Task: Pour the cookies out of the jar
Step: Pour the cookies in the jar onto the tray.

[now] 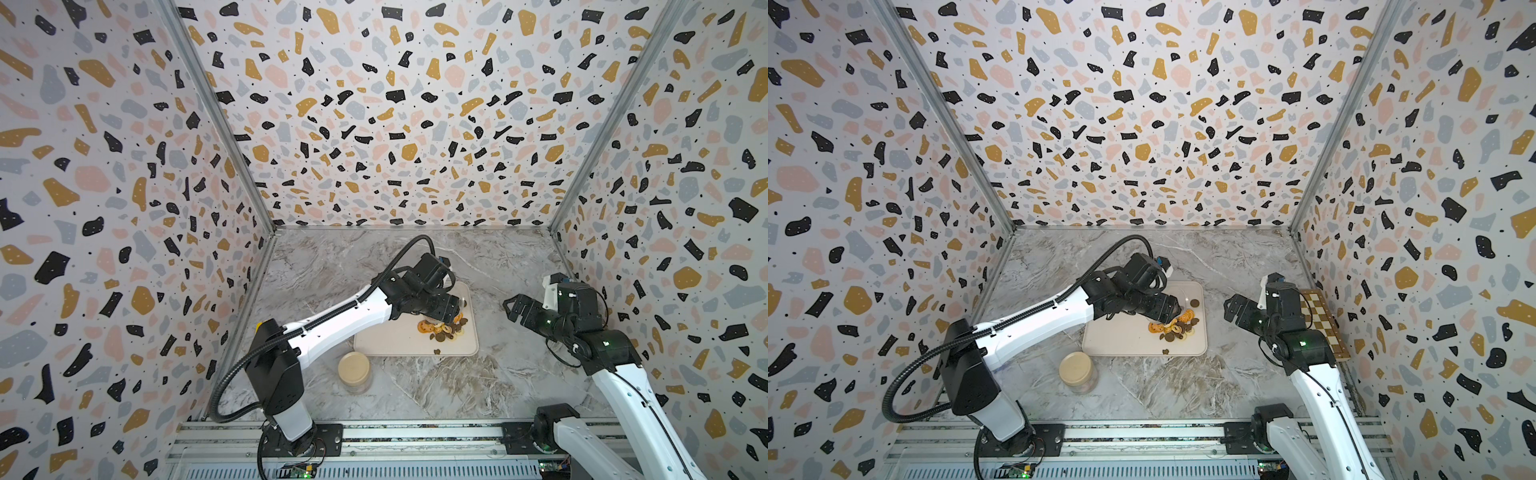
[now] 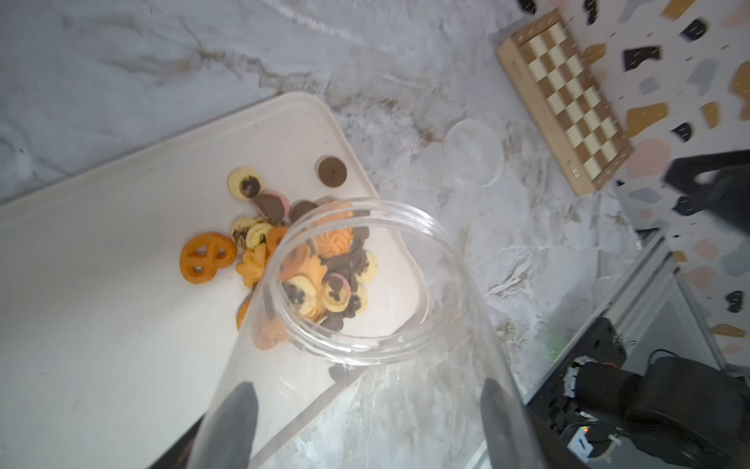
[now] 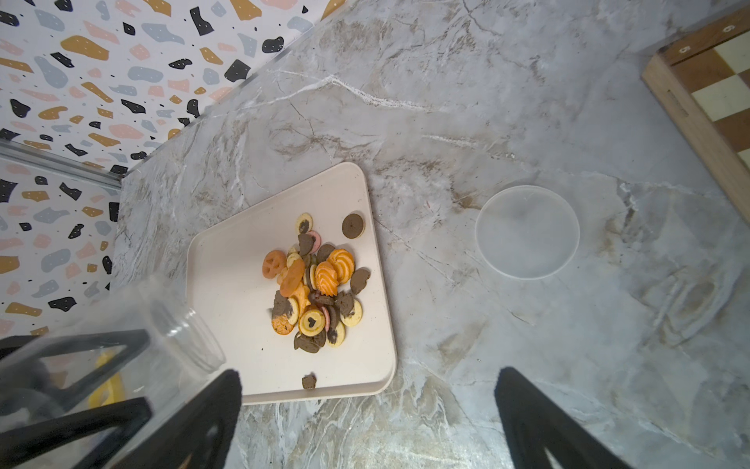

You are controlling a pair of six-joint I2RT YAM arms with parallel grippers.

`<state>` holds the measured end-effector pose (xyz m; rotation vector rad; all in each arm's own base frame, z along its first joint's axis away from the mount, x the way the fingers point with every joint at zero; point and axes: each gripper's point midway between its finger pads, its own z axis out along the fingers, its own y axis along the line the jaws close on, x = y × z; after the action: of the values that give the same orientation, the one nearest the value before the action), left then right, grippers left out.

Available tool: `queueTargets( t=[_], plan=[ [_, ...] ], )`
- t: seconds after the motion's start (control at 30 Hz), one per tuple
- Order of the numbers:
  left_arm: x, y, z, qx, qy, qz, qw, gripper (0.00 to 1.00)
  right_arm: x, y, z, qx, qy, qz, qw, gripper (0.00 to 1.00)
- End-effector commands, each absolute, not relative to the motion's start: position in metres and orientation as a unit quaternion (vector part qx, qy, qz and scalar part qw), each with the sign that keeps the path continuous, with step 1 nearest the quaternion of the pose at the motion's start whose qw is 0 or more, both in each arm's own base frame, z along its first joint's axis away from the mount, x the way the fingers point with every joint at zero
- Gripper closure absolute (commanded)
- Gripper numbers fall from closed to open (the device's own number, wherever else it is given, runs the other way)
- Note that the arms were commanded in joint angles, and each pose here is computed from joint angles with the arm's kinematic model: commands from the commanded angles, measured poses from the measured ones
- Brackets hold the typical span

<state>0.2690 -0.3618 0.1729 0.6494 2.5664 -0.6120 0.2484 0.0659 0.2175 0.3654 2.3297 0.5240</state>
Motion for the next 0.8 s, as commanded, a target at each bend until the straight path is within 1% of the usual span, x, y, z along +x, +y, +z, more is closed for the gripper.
queueTargets(
  t=[0.0, 0.07, 0.13, 0.3, 0.47, 0.53, 0.63, 0.7, 0.77],
  plan=[
    [0.262, -0.348, 0.108, 0.229, 0.949, -0.168, 0.138, 1.00, 0.249, 0.065, 0.237, 0.138, 0.894, 0.207, 0.371, 0.01],
    [0.259, -0.356, 0.108, 0.229, 0.946, -0.186, 0.135, 1.00, 0.248, 0.064, 0.239, 0.139, 0.894, 0.204, 0.373, 0.00],
    [0.262, -0.359, 0.124, 0.223, 0.940, -0.204, 0.159, 1.00, 0.247, 0.063, 0.240, 0.139, 0.895, 0.202, 0.373, 0.00],
    [0.270, -0.362, 0.180, 0.225, 0.921, -0.231, 0.219, 1.00, 0.248, 0.068, 0.245, 0.132, 0.892, 0.215, 0.375, 0.00],
    [0.271, -0.357, 0.233, 0.220, 0.897, -0.265, 0.277, 1.00, 0.249, 0.078, 0.274, 0.112, 0.880, 0.246, 0.391, 0.00],
    [0.267, -0.360, 0.255, 0.223, 0.877, -0.301, 0.301, 1.00, 0.249, 0.089, 0.290, 0.094, 0.871, 0.279, 0.394, 0.00],
    [0.258, -0.363, 0.290, 0.217, 0.830, -0.381, 0.344, 1.00, 0.249, 0.111, 0.318, 0.060, 0.851, 0.342, 0.394, 0.00],
    [0.251, -0.363, 0.318, 0.211, 0.783, -0.445, 0.381, 1.00, 0.248, 0.129, 0.335, 0.032, 0.836, 0.393, 0.382, 0.01],
    [0.240, -0.361, 0.337, 0.210, 0.735, -0.503, 0.404, 1.00, 0.245, 0.144, 0.352, 0.012, 0.818, 0.442, 0.369, 0.01]
  ],
)
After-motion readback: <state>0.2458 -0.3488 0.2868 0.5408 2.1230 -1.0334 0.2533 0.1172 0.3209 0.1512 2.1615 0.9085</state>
